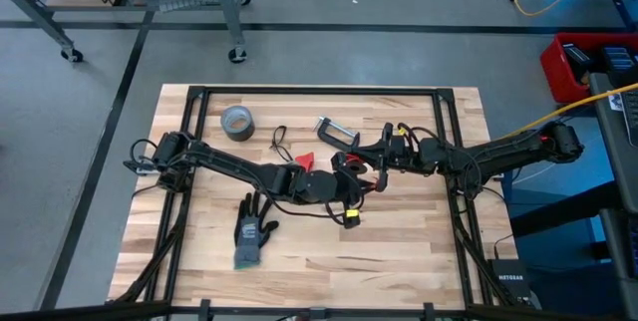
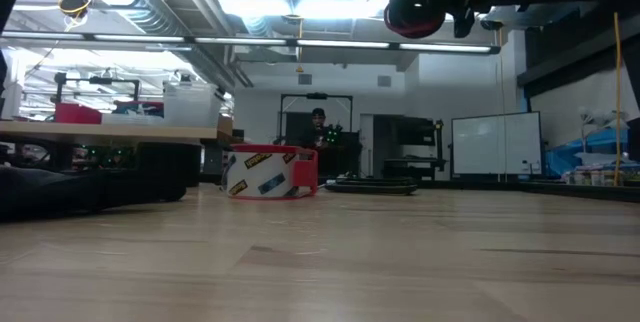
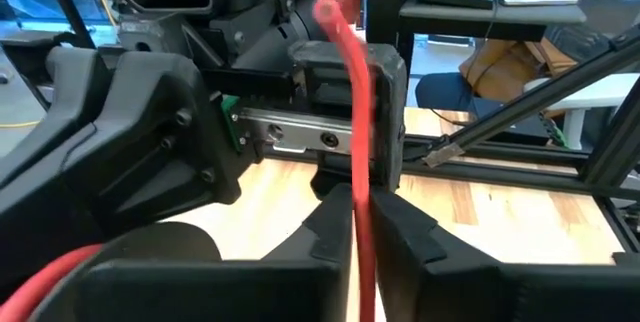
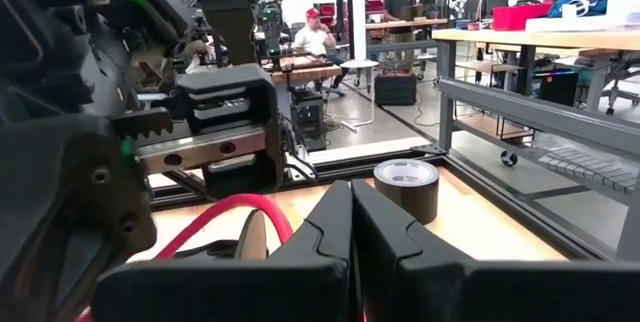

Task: Coil cords
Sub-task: Coil the red wire onto the spool

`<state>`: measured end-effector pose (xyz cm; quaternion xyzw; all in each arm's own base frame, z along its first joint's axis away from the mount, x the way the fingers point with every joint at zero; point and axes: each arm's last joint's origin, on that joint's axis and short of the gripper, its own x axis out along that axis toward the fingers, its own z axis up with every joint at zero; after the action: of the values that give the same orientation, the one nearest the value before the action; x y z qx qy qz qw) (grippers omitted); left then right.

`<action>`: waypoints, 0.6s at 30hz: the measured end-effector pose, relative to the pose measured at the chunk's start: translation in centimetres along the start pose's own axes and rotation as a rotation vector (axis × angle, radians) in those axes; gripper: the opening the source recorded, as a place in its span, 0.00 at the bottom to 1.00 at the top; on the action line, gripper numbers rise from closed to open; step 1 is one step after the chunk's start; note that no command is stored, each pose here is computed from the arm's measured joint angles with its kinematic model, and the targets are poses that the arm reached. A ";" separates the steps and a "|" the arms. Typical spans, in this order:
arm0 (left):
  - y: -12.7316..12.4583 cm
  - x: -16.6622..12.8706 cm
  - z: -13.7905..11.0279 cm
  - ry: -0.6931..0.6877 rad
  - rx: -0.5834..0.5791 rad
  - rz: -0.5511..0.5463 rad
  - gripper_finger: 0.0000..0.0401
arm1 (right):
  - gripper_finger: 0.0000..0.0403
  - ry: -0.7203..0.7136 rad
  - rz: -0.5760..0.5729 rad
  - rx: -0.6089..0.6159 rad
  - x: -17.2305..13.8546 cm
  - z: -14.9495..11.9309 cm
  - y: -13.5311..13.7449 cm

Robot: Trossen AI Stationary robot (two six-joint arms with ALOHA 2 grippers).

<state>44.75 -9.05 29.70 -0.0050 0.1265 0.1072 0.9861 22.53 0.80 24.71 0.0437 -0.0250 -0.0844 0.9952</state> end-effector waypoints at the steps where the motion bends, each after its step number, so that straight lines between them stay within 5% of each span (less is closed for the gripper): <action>1: 0.0 0.0 0.0 0.000 0.000 0.000 0.09 | 0.01 0.002 0.000 0.000 0.0 0.0 0.0; 9: 0.0 0.0 -0.2 0.018 0.021 0.006 0.29 | 0.01 0.003 0.002 -0.004 0.0 0.0 0.0; 18: -0.1 -0.1 -0.2 0.023 0.065 0.003 0.29 | 0.01 0.037 0.000 -0.007 0.0 -0.4 0.0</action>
<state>44.62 -9.21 29.52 0.0261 0.1411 0.1042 0.9841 22.54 0.81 24.34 0.0416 -0.0063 -0.0836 0.9956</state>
